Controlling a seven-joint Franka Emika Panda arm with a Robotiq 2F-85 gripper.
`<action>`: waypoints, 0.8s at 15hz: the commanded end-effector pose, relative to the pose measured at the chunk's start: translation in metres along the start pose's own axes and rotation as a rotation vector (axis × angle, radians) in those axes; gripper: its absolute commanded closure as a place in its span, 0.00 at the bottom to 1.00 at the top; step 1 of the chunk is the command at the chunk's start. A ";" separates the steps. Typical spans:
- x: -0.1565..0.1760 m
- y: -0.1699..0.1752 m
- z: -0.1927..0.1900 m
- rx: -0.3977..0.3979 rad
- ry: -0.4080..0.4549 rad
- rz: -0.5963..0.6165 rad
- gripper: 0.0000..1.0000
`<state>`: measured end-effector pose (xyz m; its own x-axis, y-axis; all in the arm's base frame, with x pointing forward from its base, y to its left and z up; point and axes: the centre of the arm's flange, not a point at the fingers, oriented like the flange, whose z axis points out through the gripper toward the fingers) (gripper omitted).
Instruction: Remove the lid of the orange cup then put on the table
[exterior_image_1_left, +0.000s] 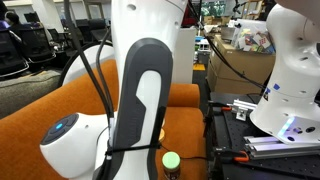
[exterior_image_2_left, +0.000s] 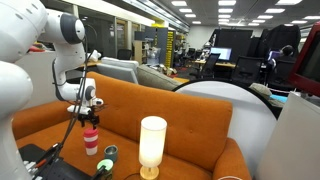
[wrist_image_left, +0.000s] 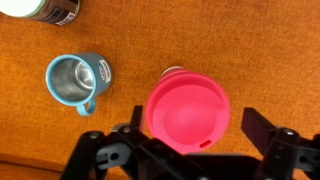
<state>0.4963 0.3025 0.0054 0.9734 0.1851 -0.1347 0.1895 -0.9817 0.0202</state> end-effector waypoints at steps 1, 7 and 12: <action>0.000 0.000 0.000 0.000 0.000 0.000 0.00; 0.008 -0.003 0.016 0.015 0.033 0.059 0.00; 0.013 -0.002 0.031 -0.017 0.057 0.109 0.00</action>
<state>0.4994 0.3014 -0.0221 0.9885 0.1128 -0.1011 0.1160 -0.9929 0.0261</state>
